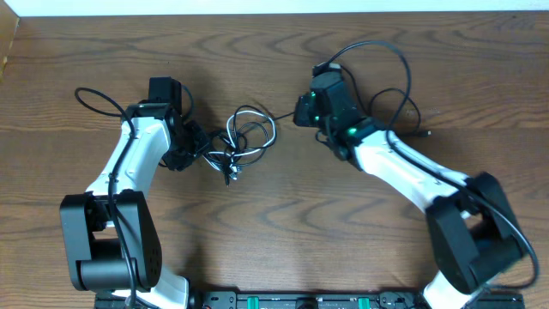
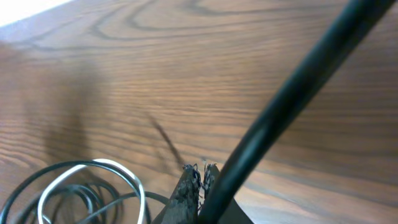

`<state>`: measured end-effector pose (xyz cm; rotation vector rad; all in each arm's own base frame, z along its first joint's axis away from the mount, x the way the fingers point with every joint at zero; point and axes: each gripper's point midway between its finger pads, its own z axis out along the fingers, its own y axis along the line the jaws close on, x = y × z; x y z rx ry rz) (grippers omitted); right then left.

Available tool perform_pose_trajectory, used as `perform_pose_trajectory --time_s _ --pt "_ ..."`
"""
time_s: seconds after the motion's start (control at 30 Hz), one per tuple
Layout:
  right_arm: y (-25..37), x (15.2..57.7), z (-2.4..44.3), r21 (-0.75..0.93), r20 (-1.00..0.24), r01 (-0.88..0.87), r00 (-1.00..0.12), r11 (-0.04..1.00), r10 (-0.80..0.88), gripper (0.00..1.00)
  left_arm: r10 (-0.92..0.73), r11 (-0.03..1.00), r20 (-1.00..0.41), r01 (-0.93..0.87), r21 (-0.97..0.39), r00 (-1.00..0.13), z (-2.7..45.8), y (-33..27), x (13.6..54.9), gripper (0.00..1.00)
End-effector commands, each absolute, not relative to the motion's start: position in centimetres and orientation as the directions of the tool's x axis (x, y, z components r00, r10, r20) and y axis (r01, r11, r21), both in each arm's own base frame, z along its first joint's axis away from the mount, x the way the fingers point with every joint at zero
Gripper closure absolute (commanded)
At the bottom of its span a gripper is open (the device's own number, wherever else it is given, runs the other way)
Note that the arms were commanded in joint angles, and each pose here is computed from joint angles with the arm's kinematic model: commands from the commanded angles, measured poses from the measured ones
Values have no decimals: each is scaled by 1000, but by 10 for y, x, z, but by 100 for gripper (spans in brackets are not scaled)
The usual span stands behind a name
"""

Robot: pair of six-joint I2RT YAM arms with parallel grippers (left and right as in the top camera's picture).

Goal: Untangle cables

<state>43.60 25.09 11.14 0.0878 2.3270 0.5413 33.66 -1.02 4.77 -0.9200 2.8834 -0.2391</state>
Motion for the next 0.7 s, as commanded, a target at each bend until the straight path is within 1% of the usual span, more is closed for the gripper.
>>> perform_pose_trajectory --time_s 0.0,0.1,0.17,0.27,0.3,0.5,0.67 --pt "221 438 116 318 -672 -77 -722 945 167 99 -591 800 -41 -579 -158 -805 41 -7 334 56" --pt "203 437 126 312 -667 -46 -721 949 185 99 -591 800 -46 -578 -161 -805 41 -7 335 58" --pt "192 439 140 322 -679 -33 -705 946 206 99 -591 800 -48 -578 -163 -805 41 -7 336 63" --pt "177 440 170 341 -710 -28 -662 940 238 99 -591 800 -51 -577 -164 -805 41 -7 337 66" --pt "168 438 193 342 -741 -41 -625 939 243 99 -591 800 -52 -577 -165 -805 41 -7 337 67" --pt "147 424 249 307 -818 -93 -534 947 213 99 -591 800 -52 -577 -165 -805 41 -7 337 68" --pt "140 411 270 247 -853 -139 -501 959 148 99 -591 800 -51 -577 -165 -805 41 -7 337 68"
